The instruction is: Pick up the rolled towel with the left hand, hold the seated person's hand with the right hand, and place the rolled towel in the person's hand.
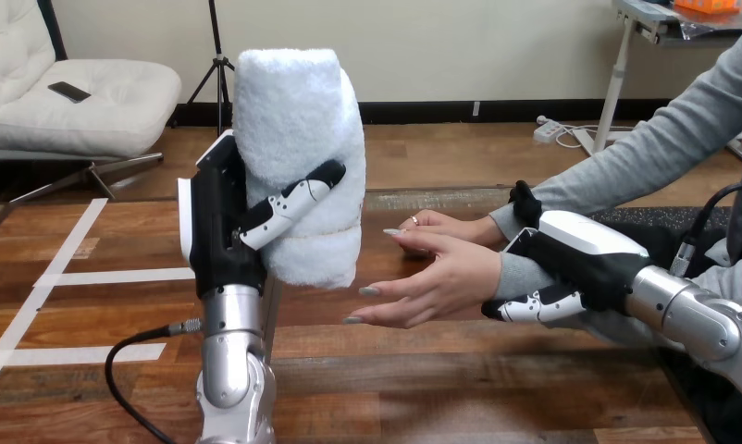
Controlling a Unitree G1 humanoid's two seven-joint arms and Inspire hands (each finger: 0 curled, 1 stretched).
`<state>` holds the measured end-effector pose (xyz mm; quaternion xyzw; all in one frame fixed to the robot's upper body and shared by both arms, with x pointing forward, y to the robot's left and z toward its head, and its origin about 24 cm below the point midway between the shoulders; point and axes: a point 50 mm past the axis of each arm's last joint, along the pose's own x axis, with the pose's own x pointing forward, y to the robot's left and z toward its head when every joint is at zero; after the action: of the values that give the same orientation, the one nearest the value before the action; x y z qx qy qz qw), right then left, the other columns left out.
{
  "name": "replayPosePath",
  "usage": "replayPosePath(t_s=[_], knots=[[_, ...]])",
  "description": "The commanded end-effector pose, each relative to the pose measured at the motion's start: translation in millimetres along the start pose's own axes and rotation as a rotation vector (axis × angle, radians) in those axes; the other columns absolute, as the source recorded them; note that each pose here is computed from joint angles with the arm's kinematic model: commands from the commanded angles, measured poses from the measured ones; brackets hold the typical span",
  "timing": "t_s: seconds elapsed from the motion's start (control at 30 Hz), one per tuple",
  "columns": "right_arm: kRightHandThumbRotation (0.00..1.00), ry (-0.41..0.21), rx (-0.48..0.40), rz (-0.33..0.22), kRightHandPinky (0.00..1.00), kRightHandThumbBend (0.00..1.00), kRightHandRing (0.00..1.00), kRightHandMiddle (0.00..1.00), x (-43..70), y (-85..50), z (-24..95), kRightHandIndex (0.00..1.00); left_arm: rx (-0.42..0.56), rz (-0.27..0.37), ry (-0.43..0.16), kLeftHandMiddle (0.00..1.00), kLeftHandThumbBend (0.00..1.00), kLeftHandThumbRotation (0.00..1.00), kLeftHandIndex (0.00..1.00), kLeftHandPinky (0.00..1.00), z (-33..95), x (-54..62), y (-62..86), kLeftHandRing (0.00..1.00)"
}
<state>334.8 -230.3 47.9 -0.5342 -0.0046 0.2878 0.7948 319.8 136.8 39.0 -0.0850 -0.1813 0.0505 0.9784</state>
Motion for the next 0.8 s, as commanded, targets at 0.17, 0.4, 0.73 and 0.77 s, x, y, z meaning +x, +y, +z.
replayPosePath(t_s=[0.17, 0.4, 0.73, 0.77], knots=[[0.46, -0.117, 0.031, -0.107, 0.16, 0.47, 0.2, 0.26, 7.9, -18.2, 20.1, 0.26, -0.04, -0.065, -0.105, 0.42, 0.62, 0.0, 0.42, 0.33, 26.3, 36.4, -22.1, 0.38], [0.45, -0.122, 0.026, -0.112, 0.16, 0.46, 0.2, 0.26, 7.9, -19.9, 21.2, 0.27, -0.035, -0.071, -0.093, 0.42, 0.64, 0.0, 0.42, 0.33, 24.9, 37.2, -22.9, 0.38], [0.46, -0.119, 0.03, -0.113, 0.16, 0.47, 0.2, 0.26, 9.4, -23.4, 23.0, 0.27, -0.045, -0.086, -0.092, 0.42, 0.64, 0.0, 0.42, 0.33, 23.5, 34.7, -26.6, 0.38], [0.46, -0.12, 0.03, -0.114, 0.16, 0.47, 0.2, 0.26, 9.5, -23.7, 23.2, 0.27, -0.046, -0.088, -0.091, 0.42, 0.64, 0.0, 0.42, 0.33, 23.3, 34.5, -26.9, 0.38]])
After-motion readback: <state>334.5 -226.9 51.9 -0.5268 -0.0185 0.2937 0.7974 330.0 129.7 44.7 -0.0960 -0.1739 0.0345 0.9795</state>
